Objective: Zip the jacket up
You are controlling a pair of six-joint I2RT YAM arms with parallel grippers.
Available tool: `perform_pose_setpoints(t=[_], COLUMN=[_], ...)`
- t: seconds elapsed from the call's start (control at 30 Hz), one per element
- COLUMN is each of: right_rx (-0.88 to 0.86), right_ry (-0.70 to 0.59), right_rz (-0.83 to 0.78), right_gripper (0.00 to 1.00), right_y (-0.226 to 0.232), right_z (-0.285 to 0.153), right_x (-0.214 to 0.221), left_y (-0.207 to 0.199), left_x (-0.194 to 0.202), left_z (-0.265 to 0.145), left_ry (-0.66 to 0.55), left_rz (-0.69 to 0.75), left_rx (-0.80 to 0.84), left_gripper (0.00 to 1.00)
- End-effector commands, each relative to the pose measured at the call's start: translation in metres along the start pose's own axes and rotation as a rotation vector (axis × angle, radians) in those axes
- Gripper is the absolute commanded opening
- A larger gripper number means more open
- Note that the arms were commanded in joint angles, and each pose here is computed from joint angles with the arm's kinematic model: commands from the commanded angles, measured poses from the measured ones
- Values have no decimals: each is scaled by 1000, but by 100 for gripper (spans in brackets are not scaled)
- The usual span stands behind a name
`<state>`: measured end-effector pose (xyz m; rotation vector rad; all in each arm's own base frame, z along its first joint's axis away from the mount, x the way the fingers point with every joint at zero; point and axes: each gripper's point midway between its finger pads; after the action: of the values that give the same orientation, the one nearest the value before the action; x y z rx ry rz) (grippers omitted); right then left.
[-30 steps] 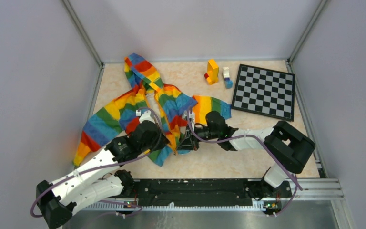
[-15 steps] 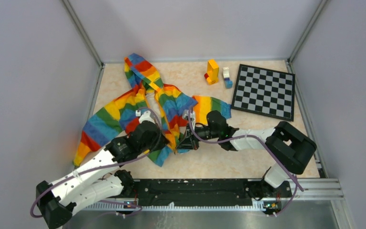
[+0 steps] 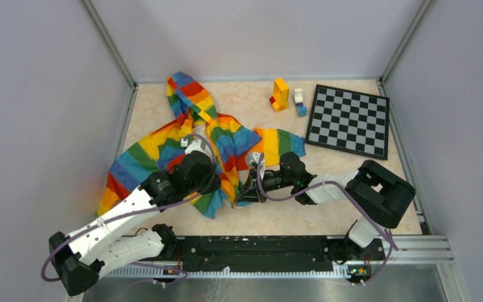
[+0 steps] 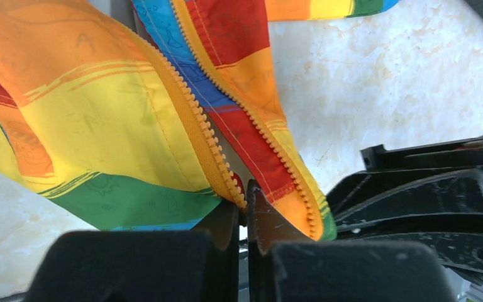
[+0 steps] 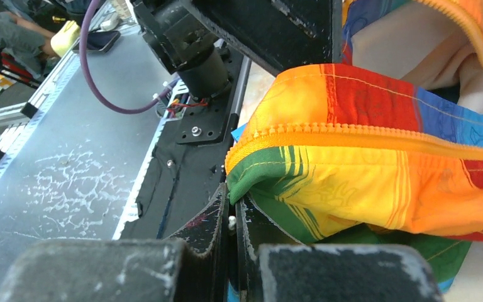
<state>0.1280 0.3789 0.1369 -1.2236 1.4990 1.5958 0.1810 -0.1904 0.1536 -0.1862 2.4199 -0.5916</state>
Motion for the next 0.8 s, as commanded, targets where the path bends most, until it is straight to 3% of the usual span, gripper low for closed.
perform_pose_setpoints(t=[0.0,0.2,0.43,0.77], right_rx=[-94,-112,-118,-138], right_ry=[-83,-144,-144,-111], right_rz=[-156,-149,-121,-94], right_gripper=[0,0,0,0], right_y=[10,12,8,5], right_z=[7,9,1,5], right_x=[-23,-33,-30,-28], left_y=[-18,-17,-16,-13], left_x=[-10,-1,4,-16], left_z=[-16,-23,-32,-40], left_ry=[15,-9,-22,-94], left_rz=[12,2,106,138], left_rx=[38,135,204,159], left_gripper=[0,0,0,0])
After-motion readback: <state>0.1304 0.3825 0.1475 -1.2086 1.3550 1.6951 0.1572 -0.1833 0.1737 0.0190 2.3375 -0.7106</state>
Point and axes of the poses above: each gripper's point midway between its finger pads, its own z axis out along the fingers, its own y axis along the line the jaws close on, x = y × z, and after that the axes turned 3 degrees about z, right-handed
